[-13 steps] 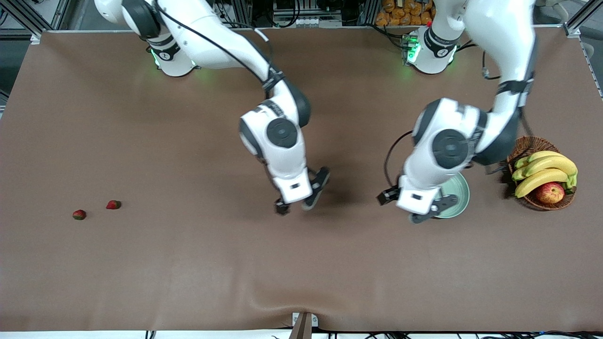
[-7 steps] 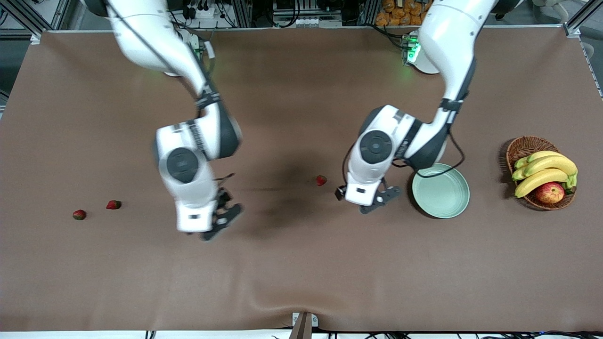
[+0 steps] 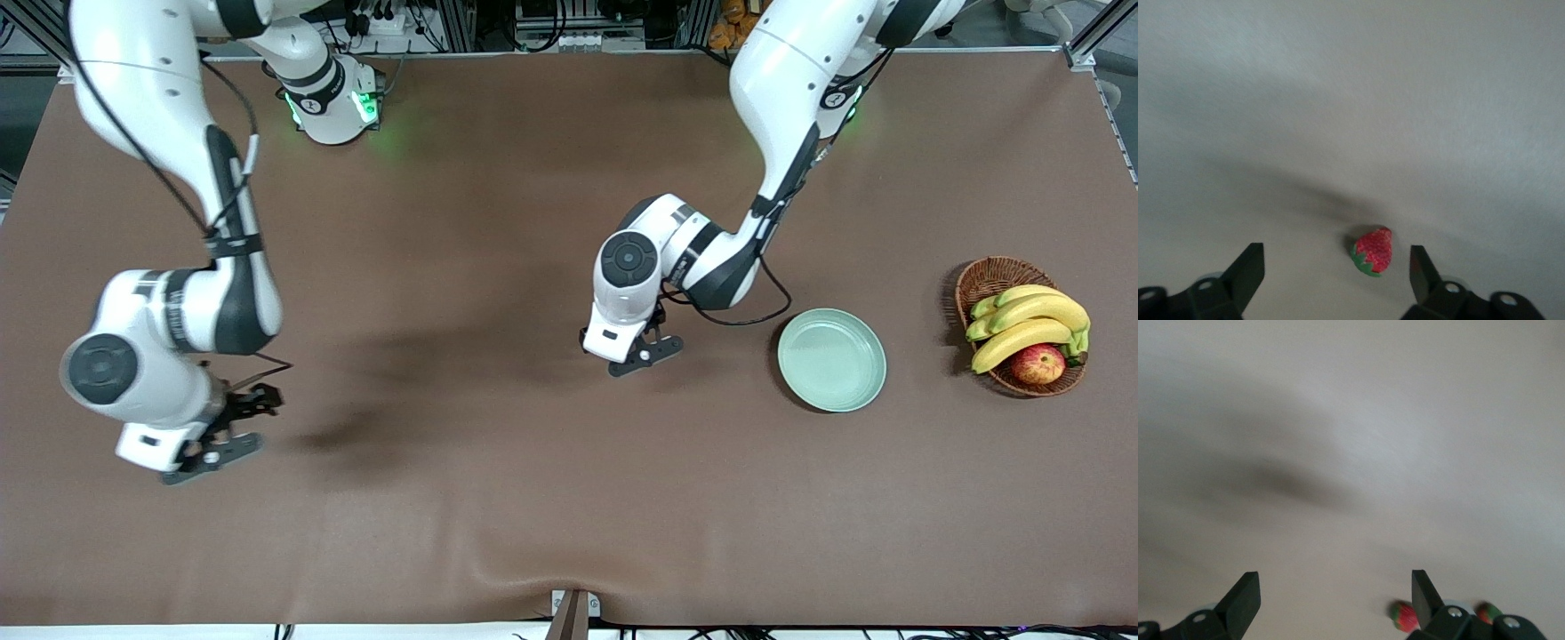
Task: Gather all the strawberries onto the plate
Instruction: 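Grasp the strawberry with the left gripper while the right gripper reaches another, then drop the strawberry onto the plate with the left gripper while the right gripper lifts another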
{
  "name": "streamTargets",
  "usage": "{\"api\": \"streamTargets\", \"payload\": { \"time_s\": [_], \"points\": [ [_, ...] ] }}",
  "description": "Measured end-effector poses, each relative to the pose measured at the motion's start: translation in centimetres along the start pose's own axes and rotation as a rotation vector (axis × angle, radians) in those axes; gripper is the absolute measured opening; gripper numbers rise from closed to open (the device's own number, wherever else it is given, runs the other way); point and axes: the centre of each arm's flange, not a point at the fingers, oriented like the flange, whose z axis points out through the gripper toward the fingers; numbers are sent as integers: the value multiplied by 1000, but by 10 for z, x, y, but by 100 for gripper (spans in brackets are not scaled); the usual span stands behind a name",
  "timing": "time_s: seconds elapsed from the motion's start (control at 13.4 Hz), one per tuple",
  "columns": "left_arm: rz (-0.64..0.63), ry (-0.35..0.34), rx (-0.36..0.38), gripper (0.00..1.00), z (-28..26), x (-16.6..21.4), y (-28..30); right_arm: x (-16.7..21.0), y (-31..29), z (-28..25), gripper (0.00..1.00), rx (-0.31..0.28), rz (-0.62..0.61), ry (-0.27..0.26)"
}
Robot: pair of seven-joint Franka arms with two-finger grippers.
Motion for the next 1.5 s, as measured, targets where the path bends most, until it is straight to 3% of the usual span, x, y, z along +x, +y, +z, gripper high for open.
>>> {"api": "streamTargets", "payload": {
  "time_s": [0.15,0.37,0.67,1.05,1.12,1.2,1.35,1.5],
  "points": [
    [9,-2,1,64,13,-5,3,-20,41,17,100,18,79,-2],
    [8,13,-30,61,19,-3,6,-49,88,69,100,96,227,-3],
    [8,15,-38,56,32,-3,7,-89,124,137,100,174,354,-64],
    [21,17,-47,52,37,-10,12,-103,103,169,100,214,394,-133],
    [21,17,-47,46,37,-10,12,-105,101,171,100,217,396,-139],
    [21,17,-47,46,37,-10,12,-106,99,173,100,219,397,-144],
    [24,19,-49,32,37,-10,12,-107,99,174,100,220,398,-146],
    [32,24,-55,32,34,-6,13,-107,99,174,100,220,398,-146]
  ]
}}
